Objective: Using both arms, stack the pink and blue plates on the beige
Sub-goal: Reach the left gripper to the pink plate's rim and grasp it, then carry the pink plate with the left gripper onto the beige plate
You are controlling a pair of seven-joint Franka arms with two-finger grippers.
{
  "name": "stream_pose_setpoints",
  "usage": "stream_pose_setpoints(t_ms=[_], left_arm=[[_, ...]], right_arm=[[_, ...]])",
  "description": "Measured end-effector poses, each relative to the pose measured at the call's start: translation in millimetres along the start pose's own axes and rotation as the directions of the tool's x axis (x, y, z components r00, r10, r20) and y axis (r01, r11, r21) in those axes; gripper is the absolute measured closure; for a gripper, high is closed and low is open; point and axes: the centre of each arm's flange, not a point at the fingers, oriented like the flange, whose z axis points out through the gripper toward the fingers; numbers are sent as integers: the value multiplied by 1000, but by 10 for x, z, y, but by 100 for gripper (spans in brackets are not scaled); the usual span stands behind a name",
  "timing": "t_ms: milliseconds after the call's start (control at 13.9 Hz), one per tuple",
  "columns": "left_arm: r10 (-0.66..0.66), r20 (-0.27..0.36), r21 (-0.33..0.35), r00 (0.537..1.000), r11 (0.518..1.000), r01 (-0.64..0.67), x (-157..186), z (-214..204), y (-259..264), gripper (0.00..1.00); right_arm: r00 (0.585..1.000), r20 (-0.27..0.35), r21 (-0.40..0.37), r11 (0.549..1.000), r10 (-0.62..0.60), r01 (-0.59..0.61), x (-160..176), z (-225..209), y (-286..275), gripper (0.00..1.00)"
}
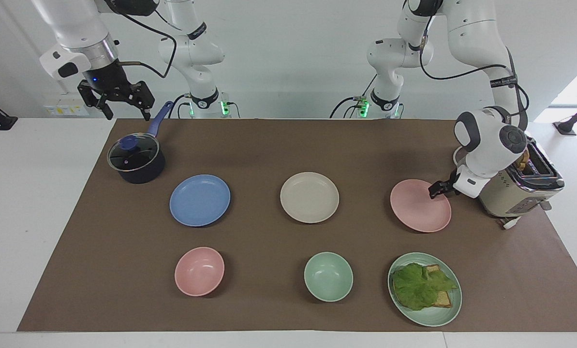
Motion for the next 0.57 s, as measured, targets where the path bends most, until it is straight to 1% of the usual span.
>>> stream_pose_setpoints(t_ms=[72,143,215,287,359,502,574], left_arm=[[2,0,0,1000,1000,-2,0,0,15,34],[5,0,0,1000,1000,-5,-1,1,30,45],[6,0,0,1000,1000,-6,-1,1,40,59],[7,0,0,1000,1000,-7,-1,1,44,76],[6,-6,-2,1000,1000,-6,10,-30,47,85],[6,-4,-3,1000,1000,-6,5,-92,59,87],[4,19,-7,1000,1000,-4,-12,-127,63,88]], right_arm=[[1000,0,0,1000,0,0,0,0,0,0],[1000,0,0,1000,0,0,-1,0,0,0],[1000,0,0,1000,0,0,-1,1,0,0],[1000,0,0,1000,0,0,-2,1,0,0],[1000,0,0,1000,0,0,-3,0,0,0],[1000,0,0,1000,0,0,-4,0,0,0],[1000,0,0,1000,0,0,-6,-2,0,0]])
